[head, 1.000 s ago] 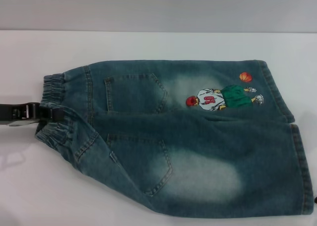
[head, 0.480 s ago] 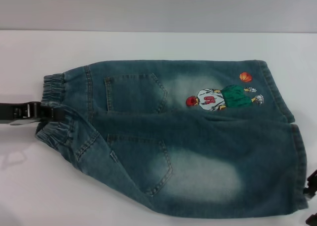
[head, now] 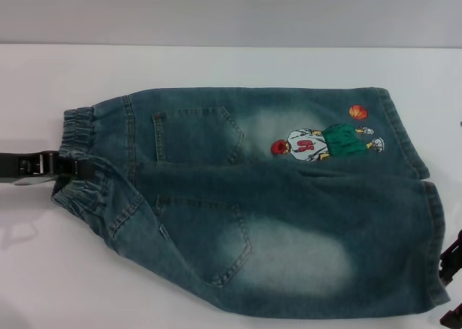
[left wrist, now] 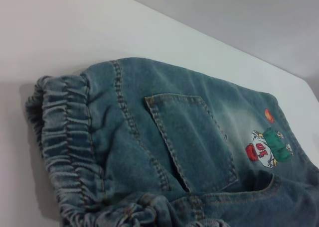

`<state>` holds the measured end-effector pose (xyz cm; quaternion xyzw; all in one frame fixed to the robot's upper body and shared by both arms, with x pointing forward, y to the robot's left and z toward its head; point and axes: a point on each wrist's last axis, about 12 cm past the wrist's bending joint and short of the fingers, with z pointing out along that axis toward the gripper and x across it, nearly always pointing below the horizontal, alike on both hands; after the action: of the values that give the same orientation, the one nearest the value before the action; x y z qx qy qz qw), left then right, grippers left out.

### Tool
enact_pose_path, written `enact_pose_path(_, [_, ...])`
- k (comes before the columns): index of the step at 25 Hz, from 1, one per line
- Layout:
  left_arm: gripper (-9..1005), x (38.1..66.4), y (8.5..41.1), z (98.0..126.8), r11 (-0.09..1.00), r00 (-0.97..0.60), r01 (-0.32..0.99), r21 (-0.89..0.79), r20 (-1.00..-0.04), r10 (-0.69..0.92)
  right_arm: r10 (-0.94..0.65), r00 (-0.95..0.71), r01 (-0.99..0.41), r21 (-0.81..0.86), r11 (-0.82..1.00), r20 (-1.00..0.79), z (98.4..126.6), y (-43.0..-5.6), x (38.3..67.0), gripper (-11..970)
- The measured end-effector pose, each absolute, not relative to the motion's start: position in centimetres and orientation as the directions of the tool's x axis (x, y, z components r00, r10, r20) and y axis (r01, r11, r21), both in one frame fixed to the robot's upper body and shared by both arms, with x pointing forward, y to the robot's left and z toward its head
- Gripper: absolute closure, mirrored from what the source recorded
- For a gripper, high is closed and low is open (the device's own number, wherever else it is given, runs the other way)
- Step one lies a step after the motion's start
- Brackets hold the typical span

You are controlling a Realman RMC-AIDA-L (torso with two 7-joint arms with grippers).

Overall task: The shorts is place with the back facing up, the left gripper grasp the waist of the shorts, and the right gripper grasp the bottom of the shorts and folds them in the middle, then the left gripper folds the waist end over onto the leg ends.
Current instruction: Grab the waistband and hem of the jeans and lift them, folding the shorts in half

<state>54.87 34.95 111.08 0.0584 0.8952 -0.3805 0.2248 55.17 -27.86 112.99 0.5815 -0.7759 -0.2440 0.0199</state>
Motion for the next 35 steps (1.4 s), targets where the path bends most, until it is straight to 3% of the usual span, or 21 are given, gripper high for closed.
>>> enact_pose_path(20, [862,55.1,35.1,111.3,0.707,-0.889,0.280,-0.649,-0.454,-0.064,-0.915,-0.274,-0.912,0.383,0.149,-0.295,112.3,-26.4,55.0,272])
enact_pose_path(22, [860,55.1,35.1,111.3,0.707,-0.889,0.280,-0.649,-0.454,-0.064,-0.916,-0.270,-0.915,0.374,0.150,-0.295,112.4,-26.4,55.0,491])
enact_pose_path(35, [852,55.1,35.2,111.4,0.708,-0.886,0.284,-0.646,-0.460,-0.065,-0.916,-0.270,-0.915,0.375,0.148,-0.297,112.2,-26.3,54.9,835])
